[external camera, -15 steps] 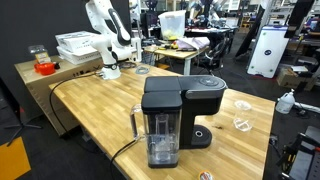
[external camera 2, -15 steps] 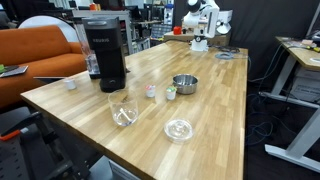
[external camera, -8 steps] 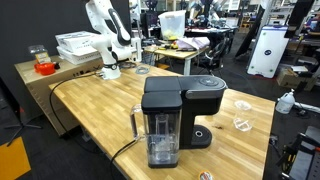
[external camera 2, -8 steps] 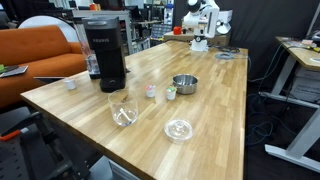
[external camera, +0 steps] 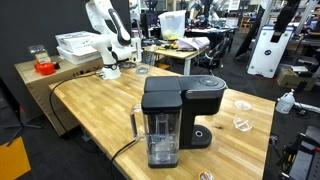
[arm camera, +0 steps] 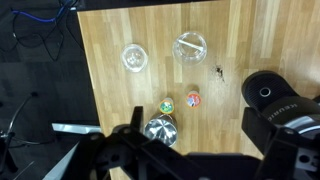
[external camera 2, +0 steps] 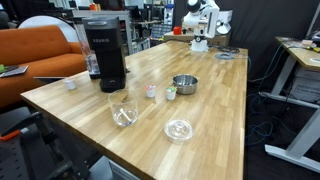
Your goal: Pick up the object from the table and put it in the cup
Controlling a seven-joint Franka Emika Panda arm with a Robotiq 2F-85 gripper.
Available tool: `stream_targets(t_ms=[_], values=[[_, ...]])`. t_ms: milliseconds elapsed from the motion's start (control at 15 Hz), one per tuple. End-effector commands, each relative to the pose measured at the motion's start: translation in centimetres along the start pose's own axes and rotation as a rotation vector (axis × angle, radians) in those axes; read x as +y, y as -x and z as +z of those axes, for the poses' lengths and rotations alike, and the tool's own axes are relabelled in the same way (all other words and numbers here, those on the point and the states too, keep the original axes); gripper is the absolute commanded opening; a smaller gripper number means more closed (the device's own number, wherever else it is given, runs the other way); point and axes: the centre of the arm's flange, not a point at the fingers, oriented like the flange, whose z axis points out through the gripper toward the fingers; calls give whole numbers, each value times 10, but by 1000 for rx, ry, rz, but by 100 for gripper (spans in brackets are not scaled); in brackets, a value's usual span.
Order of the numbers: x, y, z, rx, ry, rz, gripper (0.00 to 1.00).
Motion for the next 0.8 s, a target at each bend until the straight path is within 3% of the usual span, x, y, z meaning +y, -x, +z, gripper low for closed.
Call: stream_targets(t_ms=[0, 133, 200, 400, 733], values=[[-5, -42, 22, 7, -9, -16, 100], [-13, -63, 40, 2, -57, -8, 100], [-12, -41, 37, 6, -28, -19, 100], [-16, -58, 48, -7, -40, -19, 100], [-14, -59, 44, 2, -40, -15, 100]])
